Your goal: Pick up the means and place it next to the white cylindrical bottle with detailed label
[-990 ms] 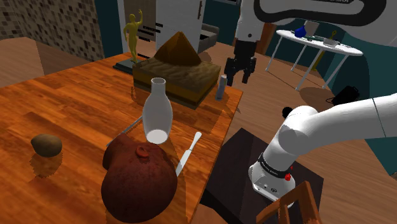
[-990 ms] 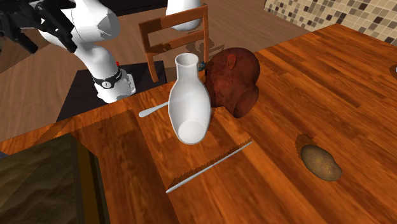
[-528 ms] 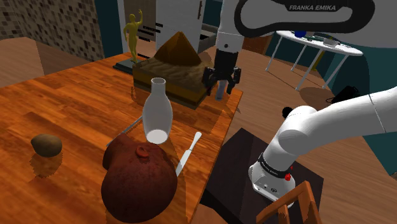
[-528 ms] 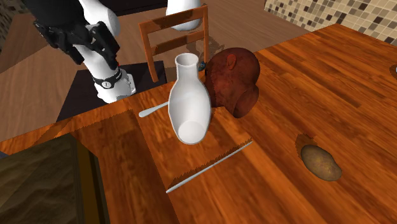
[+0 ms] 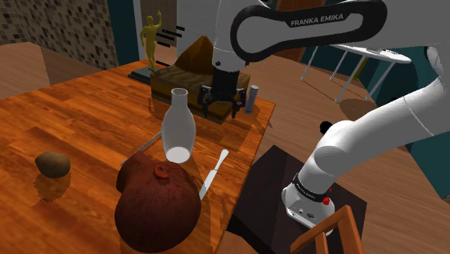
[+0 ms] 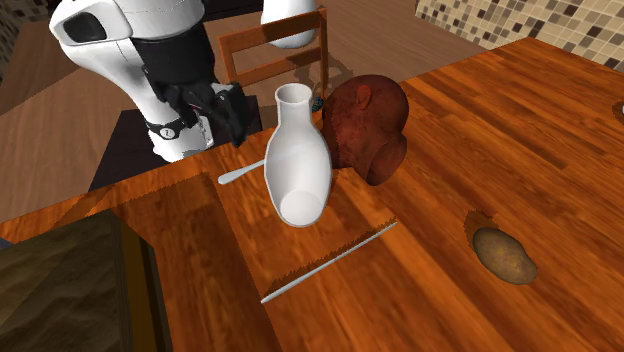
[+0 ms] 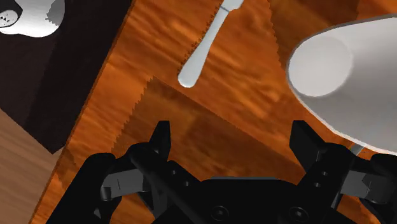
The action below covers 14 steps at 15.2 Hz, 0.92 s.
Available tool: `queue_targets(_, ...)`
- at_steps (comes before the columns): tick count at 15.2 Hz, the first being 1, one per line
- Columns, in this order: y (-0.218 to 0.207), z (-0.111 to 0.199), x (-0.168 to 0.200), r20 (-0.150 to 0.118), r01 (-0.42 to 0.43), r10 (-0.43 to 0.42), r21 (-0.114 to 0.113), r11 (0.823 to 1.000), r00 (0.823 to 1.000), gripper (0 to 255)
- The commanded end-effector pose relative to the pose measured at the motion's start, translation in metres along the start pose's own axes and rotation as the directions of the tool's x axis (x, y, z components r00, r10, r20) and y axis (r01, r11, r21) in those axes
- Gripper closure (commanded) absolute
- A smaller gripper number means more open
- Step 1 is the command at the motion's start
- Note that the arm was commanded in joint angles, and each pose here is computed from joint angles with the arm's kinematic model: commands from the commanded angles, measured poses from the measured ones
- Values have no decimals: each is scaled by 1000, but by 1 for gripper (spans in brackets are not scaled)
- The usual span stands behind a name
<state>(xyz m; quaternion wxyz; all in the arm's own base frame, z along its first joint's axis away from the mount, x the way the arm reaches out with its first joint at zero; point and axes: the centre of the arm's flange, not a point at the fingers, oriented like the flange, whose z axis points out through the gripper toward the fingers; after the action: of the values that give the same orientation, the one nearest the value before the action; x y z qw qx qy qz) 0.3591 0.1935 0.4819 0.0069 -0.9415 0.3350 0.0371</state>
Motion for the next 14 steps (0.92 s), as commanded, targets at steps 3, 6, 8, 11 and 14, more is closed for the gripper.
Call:
queue_targets(3,-49,20,-4,-25,-125,125,7,992,992,0)
queue_targets(6,-86,34,0,-43,-214,214,12,977,976,0)
queue_targets(8,-110,44,4,-54,-272,272,16,962,961,0)
queue_targets(11,-146,57,13,-72,-357,357,24,934,931,0)
queue_targets(14,-181,71,26,-88,-439,440,33,898,894,0)
